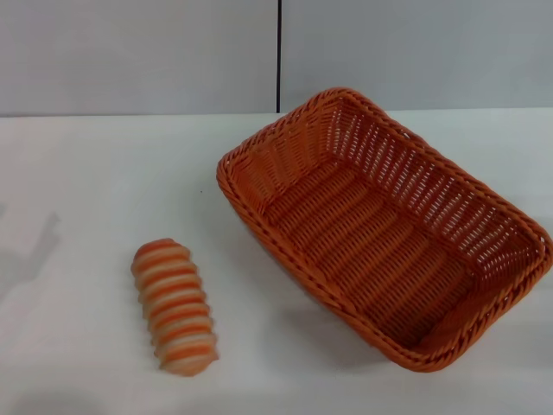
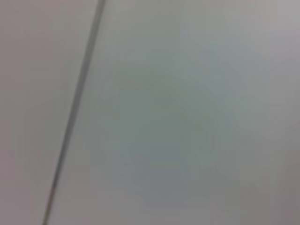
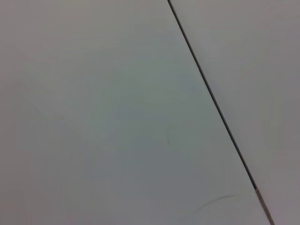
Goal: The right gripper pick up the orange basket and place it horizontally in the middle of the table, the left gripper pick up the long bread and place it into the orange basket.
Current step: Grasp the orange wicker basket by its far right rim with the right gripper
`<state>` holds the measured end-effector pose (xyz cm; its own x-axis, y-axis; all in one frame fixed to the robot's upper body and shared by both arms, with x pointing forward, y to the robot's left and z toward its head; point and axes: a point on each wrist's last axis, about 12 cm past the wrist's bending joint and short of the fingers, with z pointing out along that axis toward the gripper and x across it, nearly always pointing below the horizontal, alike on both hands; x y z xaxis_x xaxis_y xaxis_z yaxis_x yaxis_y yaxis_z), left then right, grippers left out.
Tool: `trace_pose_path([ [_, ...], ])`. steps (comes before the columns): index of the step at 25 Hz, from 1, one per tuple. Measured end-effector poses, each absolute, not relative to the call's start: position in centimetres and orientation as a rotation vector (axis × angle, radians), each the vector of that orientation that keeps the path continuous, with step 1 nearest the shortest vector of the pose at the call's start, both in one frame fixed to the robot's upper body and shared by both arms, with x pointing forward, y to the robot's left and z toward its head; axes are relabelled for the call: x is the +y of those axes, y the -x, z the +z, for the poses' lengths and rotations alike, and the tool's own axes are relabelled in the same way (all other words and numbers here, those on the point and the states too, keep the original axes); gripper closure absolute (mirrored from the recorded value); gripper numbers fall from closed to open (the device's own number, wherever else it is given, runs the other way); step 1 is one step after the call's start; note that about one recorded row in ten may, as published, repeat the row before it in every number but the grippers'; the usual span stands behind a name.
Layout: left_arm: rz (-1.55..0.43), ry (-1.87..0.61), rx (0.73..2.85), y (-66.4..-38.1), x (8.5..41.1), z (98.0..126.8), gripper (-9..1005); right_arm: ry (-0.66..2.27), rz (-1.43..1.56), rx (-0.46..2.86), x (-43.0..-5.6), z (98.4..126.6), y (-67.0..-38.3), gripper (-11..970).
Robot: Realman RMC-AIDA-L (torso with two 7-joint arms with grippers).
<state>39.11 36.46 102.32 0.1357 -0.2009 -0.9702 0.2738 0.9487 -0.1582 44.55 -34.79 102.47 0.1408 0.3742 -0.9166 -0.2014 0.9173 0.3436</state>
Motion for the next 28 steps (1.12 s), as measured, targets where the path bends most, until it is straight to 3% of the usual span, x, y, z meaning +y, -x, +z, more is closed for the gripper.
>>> trace_pose_path([
  [13,-0.448,-0.192,1.413,-44.9,33.4,102.8,191,-0.141,0.406,1.379,-35.0,102.6,-45.2,475],
  [22,-0.43,-0.151,1.445,-45.3,33.3,102.3,196,-0.031,0.467,1.417,-35.5,103.3,-45.7,475],
  [27,-0.4,-0.136,1.483,-44.9,34.0,101.9,199,0.114,0.663,1.582,-36.7,105.5,-47.9,475],
  [28,-0.381,-0.133,1.501,-44.7,34.4,101.7,199,0.158,0.713,1.621,-36.8,107.0,-48.6,475],
])
